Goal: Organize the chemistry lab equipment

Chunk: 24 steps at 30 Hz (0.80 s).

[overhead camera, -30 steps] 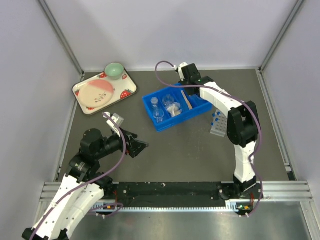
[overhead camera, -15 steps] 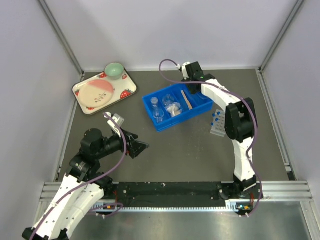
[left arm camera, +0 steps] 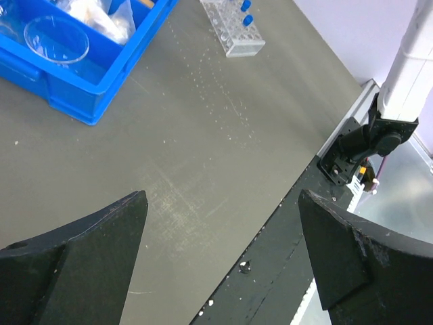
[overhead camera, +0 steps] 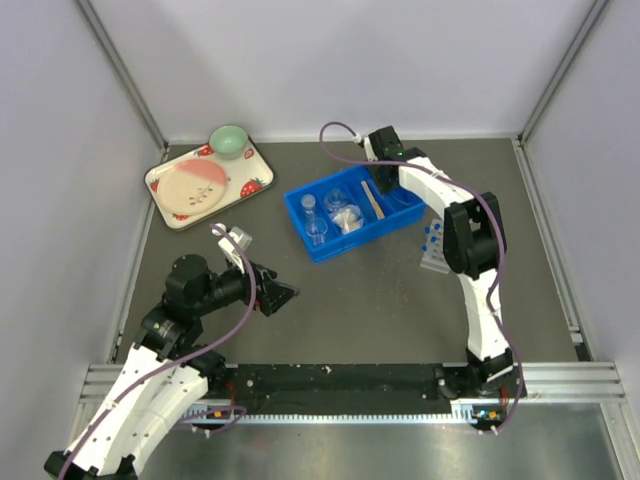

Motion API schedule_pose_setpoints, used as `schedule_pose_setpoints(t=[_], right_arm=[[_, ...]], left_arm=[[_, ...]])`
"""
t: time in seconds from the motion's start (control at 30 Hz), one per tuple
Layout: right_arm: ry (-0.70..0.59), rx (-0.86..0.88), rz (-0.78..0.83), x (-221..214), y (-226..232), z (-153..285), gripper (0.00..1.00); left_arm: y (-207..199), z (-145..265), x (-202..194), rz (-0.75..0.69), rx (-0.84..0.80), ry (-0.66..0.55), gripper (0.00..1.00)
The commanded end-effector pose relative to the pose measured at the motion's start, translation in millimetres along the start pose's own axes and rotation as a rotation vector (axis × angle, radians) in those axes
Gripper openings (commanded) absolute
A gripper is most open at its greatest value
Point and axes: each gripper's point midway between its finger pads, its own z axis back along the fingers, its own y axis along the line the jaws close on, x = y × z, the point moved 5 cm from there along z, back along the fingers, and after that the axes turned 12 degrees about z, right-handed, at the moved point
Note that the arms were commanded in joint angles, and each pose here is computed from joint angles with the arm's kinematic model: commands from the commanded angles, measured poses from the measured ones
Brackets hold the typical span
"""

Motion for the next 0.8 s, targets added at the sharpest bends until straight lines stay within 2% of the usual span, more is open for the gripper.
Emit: schedule_pose_setpoints(t=[0.0,0.03,0.13,0.2,0.33,0.37,0.47,0.6,0.67,0.77], right_arm=[[-0.053,-0.006,-0.047,21,-5,13,0.34],[-0.064,-0.010,-0.053,25,-7,17,0.39],[-0.096,-0.027,-0.074,33,-15,33,0.45],[-0.129,-0.034,-0.095,42,-18,48,0.46],[-0.228,-0.056,-0.166,61,-34,96,0.47],[-0.279,-0.061,-0.187,67,-40,121,0.47],[-0.365,-0.049,-0.254,74,-42,167,0.55],[-0.419,-0.095,-0.318,68,-39,215,0.66],[-0.418,-0.091,-0.313,59,-24,226,0.67],[-0.432,-0.118,-0.339,40,-15,252,0.68]], left_arm=[[1,-3,2,-0.007,0.011,0.022,0.98],[-1,-2,4,-0.010,0.007,0.019,0.98],[-1,-2,7,-0.010,0.018,0.014,0.98],[2,-4,10,-0.008,0.040,0.006,0.98],[6,-8,19,0.011,0.089,-0.014,0.98],[8,-11,20,0.018,0.100,-0.010,0.99],[10,-15,28,0.012,0.117,-0.037,0.99],[11,-16,42,0.018,0.167,-0.086,0.98],[13,-19,45,0.022,0.186,-0.071,0.98],[10,-22,56,0.036,0.184,-0.111,0.98]])
